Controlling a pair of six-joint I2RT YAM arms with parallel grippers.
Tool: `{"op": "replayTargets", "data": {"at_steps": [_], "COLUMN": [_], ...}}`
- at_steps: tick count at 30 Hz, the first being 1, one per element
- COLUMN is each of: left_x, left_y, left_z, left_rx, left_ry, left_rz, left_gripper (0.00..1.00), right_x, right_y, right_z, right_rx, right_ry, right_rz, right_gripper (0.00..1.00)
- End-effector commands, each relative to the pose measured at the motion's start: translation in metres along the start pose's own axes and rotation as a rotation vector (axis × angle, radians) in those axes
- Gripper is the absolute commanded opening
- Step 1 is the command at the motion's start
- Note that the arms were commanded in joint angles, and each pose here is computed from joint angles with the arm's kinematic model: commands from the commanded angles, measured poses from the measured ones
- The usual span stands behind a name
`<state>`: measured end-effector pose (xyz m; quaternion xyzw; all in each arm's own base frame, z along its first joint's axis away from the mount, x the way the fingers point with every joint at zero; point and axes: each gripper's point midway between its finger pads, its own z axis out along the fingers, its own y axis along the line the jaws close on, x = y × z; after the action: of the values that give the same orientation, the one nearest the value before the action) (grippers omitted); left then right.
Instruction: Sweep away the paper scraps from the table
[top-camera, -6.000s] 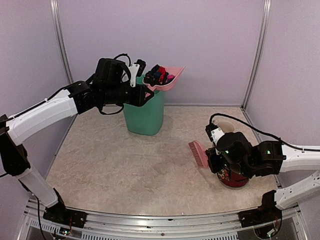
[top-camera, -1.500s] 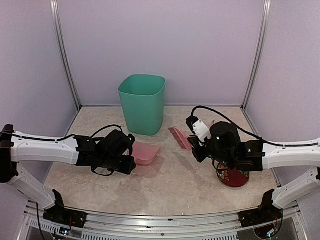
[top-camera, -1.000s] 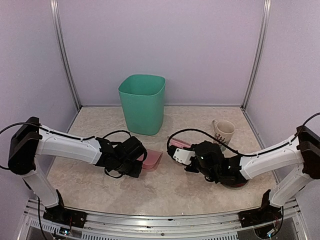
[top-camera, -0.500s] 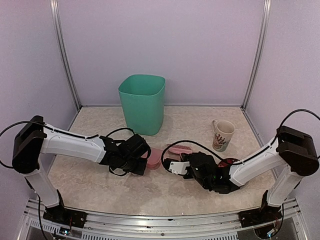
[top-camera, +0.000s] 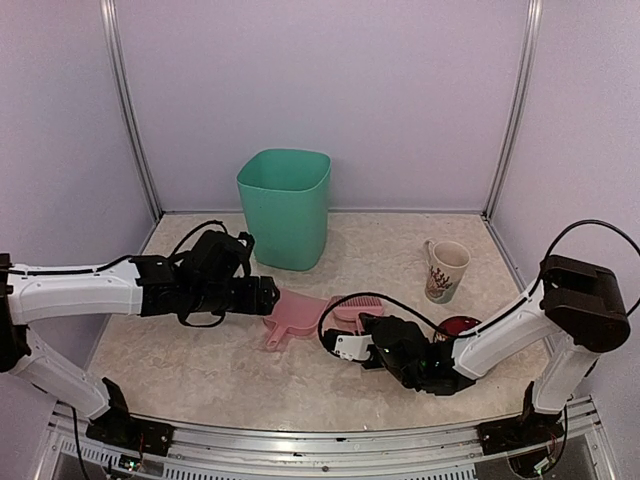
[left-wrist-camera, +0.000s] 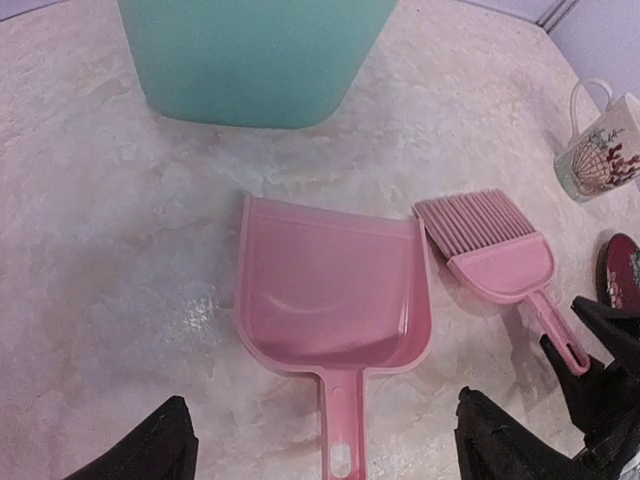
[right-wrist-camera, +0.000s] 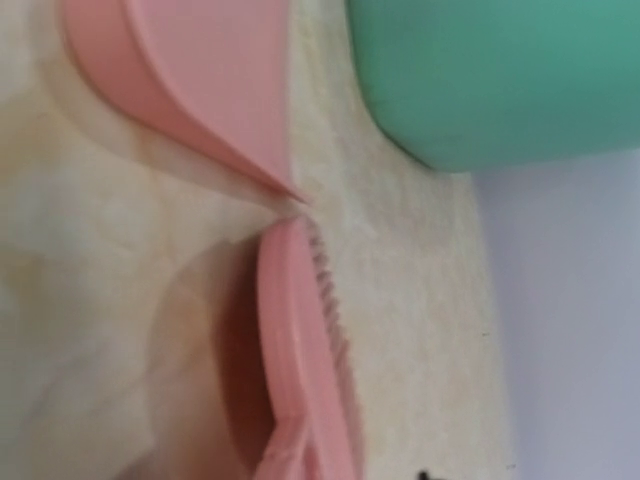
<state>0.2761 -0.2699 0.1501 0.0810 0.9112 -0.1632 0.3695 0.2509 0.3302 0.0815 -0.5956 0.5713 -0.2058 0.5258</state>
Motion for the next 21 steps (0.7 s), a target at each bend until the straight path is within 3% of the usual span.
{"op": "replayTargets", "data": {"at_steps": [1, 9, 15, 21], "left_x": [-0.022, -0.051, -0.072, -0.094], "left_y": [0.022, 0.063, 0.074, 0.087], "left_z": [-0.017, -0.035, -0.048, -0.062], "left_rx": [0.024, -0.042, -0.051, -0.075], "left_ry": [-0.036, -0.063, -0.114, -0.164], "left_rz": [-0.058, -0.086, -0.097, -0.112], "left_gripper": [0.88, 0.94, 0.98, 0.99], "right_x": [-0.006, -0.005, -0.021, -0.040], "right_y": [0.012, 0.030, 0.036, 0.012], "right_z": [-0.006, -0.019, -0.039, -0.060], "right_rx": [-0.058, -0.186, -0.329, -0.385], "right_ry": [-0.014, -0.008, -0.085, -0.161], "right_rz": [0.064, 0.169, 0.324, 0.465], "right_gripper": [0.47, 0.61, 0.73, 0.88]}}
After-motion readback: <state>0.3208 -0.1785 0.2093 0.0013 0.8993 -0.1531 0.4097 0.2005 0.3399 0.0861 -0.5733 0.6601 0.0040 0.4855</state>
